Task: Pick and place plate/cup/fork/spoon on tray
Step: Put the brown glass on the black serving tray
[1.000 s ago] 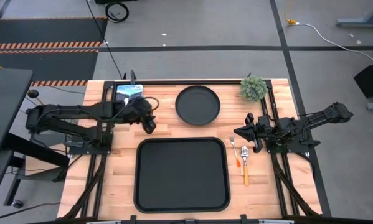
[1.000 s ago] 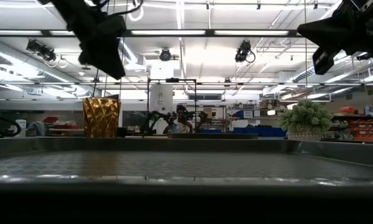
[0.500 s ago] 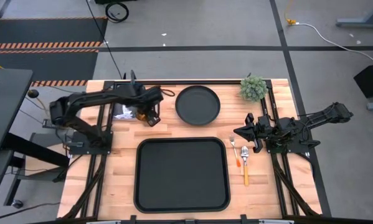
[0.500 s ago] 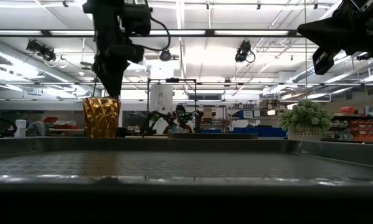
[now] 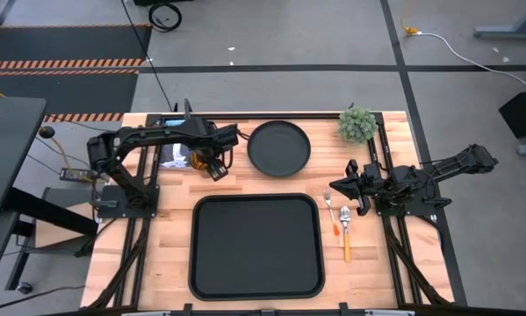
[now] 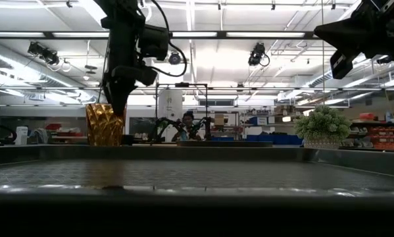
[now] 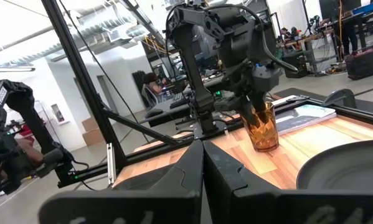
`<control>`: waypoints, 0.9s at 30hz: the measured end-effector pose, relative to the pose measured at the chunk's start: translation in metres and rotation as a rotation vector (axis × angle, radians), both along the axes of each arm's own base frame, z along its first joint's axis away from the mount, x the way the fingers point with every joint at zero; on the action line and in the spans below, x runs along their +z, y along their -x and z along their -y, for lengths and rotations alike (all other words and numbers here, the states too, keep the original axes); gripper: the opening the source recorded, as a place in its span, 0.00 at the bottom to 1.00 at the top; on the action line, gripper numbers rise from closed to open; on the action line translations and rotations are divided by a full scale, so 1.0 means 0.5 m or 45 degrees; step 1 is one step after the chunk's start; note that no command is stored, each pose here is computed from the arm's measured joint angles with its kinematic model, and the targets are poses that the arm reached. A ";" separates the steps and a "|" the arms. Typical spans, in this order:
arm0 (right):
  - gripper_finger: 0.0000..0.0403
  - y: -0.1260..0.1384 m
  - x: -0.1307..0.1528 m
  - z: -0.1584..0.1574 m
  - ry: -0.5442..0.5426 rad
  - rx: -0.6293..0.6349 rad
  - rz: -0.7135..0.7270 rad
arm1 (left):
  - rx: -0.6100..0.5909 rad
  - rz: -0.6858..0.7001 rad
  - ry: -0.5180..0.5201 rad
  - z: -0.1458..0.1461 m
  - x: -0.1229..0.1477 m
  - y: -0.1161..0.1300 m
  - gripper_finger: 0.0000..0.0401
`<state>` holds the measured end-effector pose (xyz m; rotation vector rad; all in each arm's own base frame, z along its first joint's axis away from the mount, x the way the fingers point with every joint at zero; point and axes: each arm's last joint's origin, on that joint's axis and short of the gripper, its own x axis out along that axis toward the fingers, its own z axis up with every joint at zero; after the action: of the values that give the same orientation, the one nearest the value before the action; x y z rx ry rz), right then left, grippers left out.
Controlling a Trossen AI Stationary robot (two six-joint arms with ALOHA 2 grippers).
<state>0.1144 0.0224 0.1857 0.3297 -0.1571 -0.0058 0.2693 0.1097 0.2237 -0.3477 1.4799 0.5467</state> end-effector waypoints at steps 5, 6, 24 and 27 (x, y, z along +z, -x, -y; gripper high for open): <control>0.04 0.000 0.000 0.000 0.000 0.000 0.000 | -0.001 -0.007 0.004 0.000 0.000 0.001 0.35; 0.04 0.000 0.000 0.000 0.000 0.000 0.000 | -0.001 -0.008 0.004 0.001 0.000 0.001 0.33; 0.04 0.000 0.000 0.000 0.000 0.000 0.000 | -0.126 0.139 0.033 0.033 0.045 -0.038 0.04; 0.04 0.000 0.000 0.000 0.000 0.000 0.000 | -0.188 0.222 0.026 0.056 0.081 -0.060 0.04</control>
<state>0.1144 0.0224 0.1858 0.3295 -0.1572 -0.0060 0.2993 0.0816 0.2640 -0.2922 1.3311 0.3739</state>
